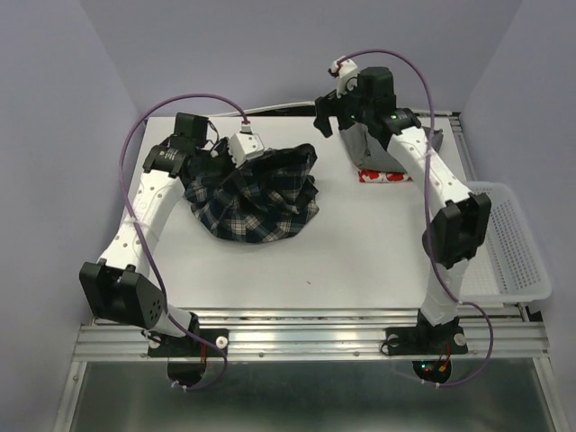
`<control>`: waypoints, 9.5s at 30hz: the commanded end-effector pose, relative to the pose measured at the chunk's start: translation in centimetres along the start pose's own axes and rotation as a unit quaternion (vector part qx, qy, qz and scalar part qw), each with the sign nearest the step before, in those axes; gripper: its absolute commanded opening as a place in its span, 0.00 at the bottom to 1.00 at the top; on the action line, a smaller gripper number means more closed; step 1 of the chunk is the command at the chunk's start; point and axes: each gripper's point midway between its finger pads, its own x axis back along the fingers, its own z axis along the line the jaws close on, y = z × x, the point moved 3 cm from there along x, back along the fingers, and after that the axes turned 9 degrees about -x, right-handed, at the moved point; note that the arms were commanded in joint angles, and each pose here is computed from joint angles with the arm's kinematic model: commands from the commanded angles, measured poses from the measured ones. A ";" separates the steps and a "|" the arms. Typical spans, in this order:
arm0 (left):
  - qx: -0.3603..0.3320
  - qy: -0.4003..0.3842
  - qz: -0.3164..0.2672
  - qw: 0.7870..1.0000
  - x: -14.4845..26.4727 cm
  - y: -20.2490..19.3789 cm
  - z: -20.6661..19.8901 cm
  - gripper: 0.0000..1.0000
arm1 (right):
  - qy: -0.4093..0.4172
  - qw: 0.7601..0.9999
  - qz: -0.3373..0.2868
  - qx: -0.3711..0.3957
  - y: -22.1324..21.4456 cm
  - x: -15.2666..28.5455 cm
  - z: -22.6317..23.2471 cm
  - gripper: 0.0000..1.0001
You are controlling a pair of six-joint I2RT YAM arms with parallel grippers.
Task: Fold and stack the skirts
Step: Flatten the skirt out
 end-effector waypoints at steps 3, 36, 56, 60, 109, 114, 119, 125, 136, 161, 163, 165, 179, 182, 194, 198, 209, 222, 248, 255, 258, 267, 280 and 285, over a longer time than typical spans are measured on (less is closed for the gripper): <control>0.050 -0.027 -0.053 0.997 0.6 1.4 0.7 0.00 | 0.058 0.996 0.030 -0.058 -1.0 6.6 3.3 1.00; 0.175 -0.146 -0.117 0.967 -2.0 1.5 3.0 0.00 | 0.189 0.898 -0.049 0.394 -8.1 -6.7 16.6 0.70; 0.104 0.272 -0.063 0.955 11.4 -0.7 16.6 0.00 | 0.062 0.895 0.043 0.439 -3.1 7.6 1.0 0.01; 0.103 0.307 -0.058 0.944 12.3 -1.2 16.6 0.00 | 0.044 0.852 0.056 0.518 -3.2 9.5 -1.2 0.01; 0.094 0.187 -0.356 0.911 8.7 1.8 16.3 0.00 | 0.024 0.952 -0.266 0.148 11.0 0.5 0.8 0.01; 0.103 0.088 -0.393 0.909 6.0 7.0 6.5 0.00 | 0.233 0.943 -0.234 0.049 12.1 3.3 12.1 0.01; 0.237 0.152 -0.406 0.869 10.6 4.7 12.7 0.00 | 0.132 0.938 -0.320 -0.003 18.6 5.9 8.1 0.01; 0.305 0.290 -0.321 0.848 12.9 -3.8 18.0 0.00 | -0.068 0.950 -0.298 0.067 15.7 5.9 1.7 0.01; 0.218 0.400 -0.231 0.860 15.1 -5.7 18.8 0.00 | -0.054 0.970 -0.133 0.195 6.8 5.8 2.4 0.01; 0.239 0.309 -0.304 0.869 11.8 -3.2 19.3 0.00 | -0.288 0.878 -0.306 0.230 17.0 1.4 -5.9 0.01; 0.235 0.310 -0.313 0.866 10.4 -3.4 20.8 0.00 | -0.310 0.865 -0.319 0.232 16.2 -1.0 -7.5 0.01; 0.225 0.329 -0.328 0.857 9.9 -2.9 23.4 0.00 | -0.334 0.835 -0.368 0.238 17.3 -1.5 -8.4 0.01; 0.044 0.455 -0.427 0.780 18.2 3.6 30.8 0.00 | -0.281 0.747 -0.568 0.202 23.9 7.9 -8.4 0.01; 0.010 0.441 -0.396 0.806 15.9 1.7 28.2 0.00 | -0.225 0.778 -0.539 0.232 20.7 4.4 -7.4 0.01; -0.114 0.306 -0.119 0.938 3.9 -15.2 4.3 0.54 | 0.131 0.756 -0.343 0.541 -11.9 5.0 9.7 0.04; -0.130 0.232 -0.085 0.960 5.0 -15.3 -0.8 0.71 | 0.239 0.752 -0.301 0.536 -17.5 8.5 14.4 0.28; 0.069 0.171 -0.025 0.983 5.5 -14.3 1.4 0.82 | 0.263 0.811 -0.211 0.478 -15.4 9.6 17.5 1.00; 0.030 -0.101 0.062 0.993 0.5 -12.6 -2.9 0.78 | 0.198 0.959 0.082 0.184 -15.2 13.6 13.4 1.00; -0.151 0.044 0.156 0.975 -1.7 -12.5 -7.2 0.91 | 0.085 0.969 0.227 -0.049 -19.4 11.1 19.3 1.00; -0.164 0.067 0.171 0.969 -2.8 -13.6 -7.5 0.91 | -0.044 0.966 0.254 0.013 -24.6 9.3 16.2 0.97; -0.173 0.089 0.181 0.964 -3.1 -14.2 -7.1 0.91 | -0.110 0.964 0.239 0.038 -25.0 8.9 14.0 0.91; -0.175 0.189 0.240 0.936 -1.5 -15.3 -4.0 0.63 | -0.146 0.955 0.240 0.098 -25.8 11.3 11.3 0.75; 0.087 0.354 0.160 0.918 6.4 -13.1 10.1 0.00 | -0.222 0.954 0.113 0.169 -13.0 9.9 3.4 0.18; 0.122 0.441 0.039 0.888 12.4 -5.0 19.6 0.00 | -0.281 0.942 -0.044 0.180 4.4 7.2 -1.6 0.01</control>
